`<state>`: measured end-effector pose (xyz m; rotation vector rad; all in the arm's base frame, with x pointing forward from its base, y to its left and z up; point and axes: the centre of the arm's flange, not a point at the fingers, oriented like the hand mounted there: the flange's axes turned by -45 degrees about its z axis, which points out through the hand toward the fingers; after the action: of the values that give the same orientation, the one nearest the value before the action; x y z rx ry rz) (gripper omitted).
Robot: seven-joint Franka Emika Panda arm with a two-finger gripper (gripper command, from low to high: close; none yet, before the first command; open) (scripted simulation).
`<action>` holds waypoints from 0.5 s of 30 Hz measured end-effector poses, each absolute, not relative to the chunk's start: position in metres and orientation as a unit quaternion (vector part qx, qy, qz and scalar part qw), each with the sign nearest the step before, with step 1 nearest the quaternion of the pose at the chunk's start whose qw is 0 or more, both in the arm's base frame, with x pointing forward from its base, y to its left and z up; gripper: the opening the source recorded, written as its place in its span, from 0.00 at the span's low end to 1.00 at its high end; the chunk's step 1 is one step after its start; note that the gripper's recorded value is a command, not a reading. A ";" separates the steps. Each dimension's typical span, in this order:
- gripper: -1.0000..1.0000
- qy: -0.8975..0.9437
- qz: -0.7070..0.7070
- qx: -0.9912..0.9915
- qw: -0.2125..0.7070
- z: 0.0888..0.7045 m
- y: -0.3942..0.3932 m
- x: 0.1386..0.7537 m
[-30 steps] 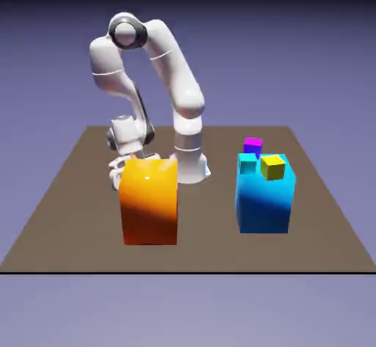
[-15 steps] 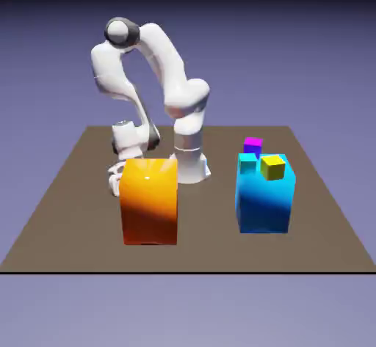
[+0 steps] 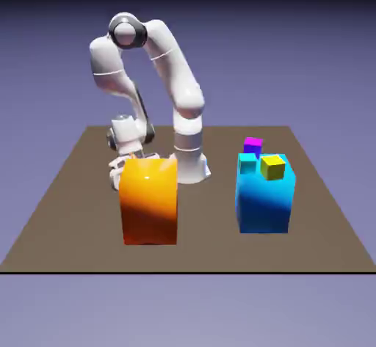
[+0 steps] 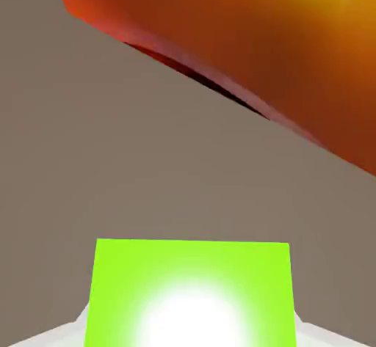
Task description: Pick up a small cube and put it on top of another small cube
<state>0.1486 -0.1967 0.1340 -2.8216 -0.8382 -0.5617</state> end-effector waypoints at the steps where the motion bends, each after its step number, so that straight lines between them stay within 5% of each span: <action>1: 0.00 -0.279 -0.188 -0.939 0.071 0.138 -0.198 0.149; 10: 0.00 -0.280 -0.207 -0.935 0.062 0.176 -0.205 0.154; 15: 0.00 -0.266 -0.156 -0.950 -0.037 0.191 -0.231 0.189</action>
<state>0.1893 -0.2310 0.1914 -3.0585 -0.8573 -0.5017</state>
